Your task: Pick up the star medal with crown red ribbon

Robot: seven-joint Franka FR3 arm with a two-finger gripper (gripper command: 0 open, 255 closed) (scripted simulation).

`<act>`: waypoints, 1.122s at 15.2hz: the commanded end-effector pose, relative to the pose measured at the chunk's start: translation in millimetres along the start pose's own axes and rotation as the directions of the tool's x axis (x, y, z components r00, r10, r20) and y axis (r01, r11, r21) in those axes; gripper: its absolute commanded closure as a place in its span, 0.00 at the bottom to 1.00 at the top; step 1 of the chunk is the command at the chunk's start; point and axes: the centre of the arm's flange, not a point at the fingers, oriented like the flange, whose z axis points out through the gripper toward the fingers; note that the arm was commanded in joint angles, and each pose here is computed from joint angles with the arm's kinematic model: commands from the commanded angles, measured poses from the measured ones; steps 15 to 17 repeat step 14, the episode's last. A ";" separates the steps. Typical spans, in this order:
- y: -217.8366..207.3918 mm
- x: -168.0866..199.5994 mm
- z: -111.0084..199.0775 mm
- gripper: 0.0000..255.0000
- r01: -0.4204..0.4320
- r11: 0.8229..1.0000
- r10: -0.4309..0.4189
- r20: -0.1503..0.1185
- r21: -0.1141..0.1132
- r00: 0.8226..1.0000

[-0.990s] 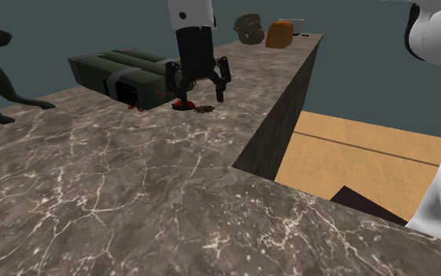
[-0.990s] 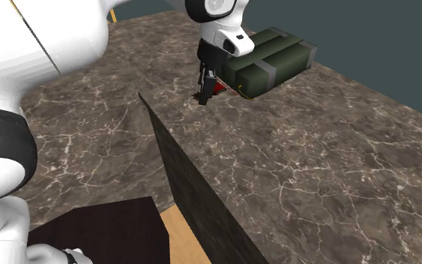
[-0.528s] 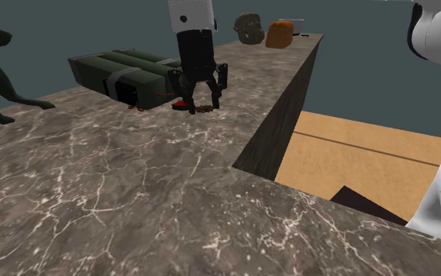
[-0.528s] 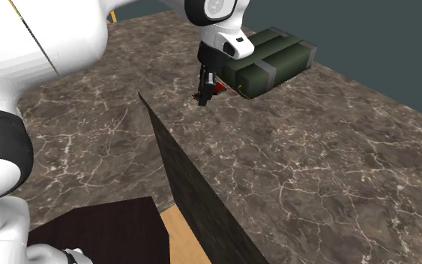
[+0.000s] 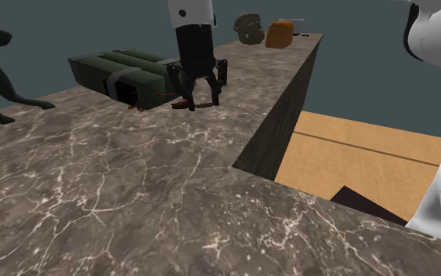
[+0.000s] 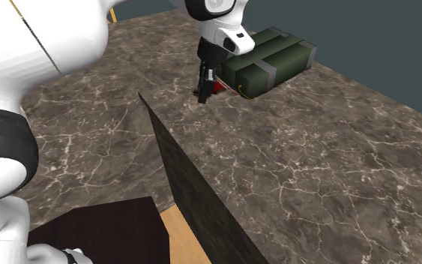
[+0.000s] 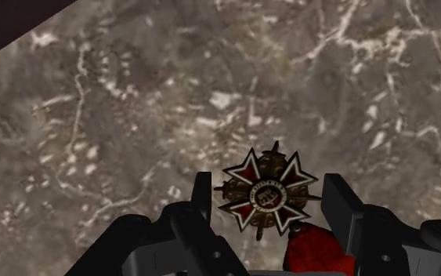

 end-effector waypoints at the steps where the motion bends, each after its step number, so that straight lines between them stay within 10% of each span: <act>1: 0.2 -2.3 -9.3 1.00 0.000 1.000 0.000 0.001 0.000 1.000; 17: -0.8 -16.4 -66.5 1.00 0.000 1.000 0.000 0.001 0.000 1.000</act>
